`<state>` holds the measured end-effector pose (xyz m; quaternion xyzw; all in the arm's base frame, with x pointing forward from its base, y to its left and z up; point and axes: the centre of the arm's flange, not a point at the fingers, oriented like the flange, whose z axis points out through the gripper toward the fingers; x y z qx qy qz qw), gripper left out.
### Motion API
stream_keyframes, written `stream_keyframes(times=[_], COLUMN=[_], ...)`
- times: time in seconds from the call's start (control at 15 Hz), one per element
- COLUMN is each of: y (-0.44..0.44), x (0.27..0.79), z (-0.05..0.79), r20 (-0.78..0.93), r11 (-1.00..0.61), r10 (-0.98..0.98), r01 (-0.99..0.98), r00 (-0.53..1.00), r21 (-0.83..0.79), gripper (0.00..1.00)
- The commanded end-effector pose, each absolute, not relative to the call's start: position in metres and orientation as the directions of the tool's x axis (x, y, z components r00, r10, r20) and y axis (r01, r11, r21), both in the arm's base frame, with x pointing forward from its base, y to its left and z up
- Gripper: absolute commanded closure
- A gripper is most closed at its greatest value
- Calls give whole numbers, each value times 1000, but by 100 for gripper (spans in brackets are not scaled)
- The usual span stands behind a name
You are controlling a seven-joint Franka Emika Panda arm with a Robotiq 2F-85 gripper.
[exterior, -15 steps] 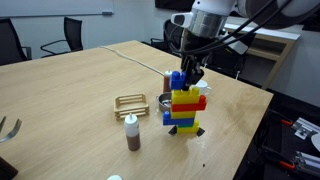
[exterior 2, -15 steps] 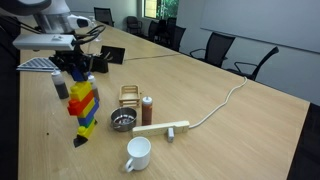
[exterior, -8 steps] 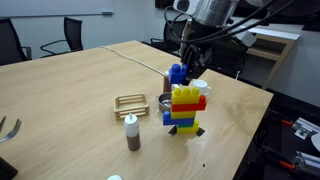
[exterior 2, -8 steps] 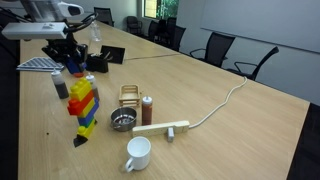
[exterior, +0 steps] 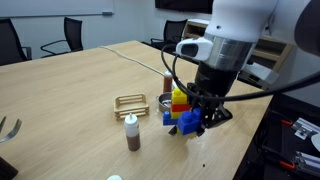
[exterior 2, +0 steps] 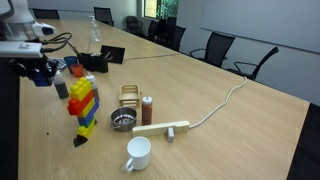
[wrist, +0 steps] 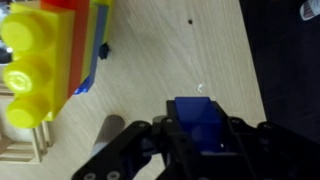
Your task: Remove the blue toy from the top of the toy tower and put it on the table
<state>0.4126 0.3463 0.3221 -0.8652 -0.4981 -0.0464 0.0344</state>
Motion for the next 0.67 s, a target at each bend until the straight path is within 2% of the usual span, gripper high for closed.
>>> stream_keyframes(times=[0.0,0.27,0.6], y=[359,368,359], x=[404,396,402], z=[280,230,190], r20=[117,115,87], r11=[-409,-356,-368], r10=[898,916,918], r01=[904,911,914], r00=[423,384,386], r21=[-127,-209,-170], gripper=[90,90,90])
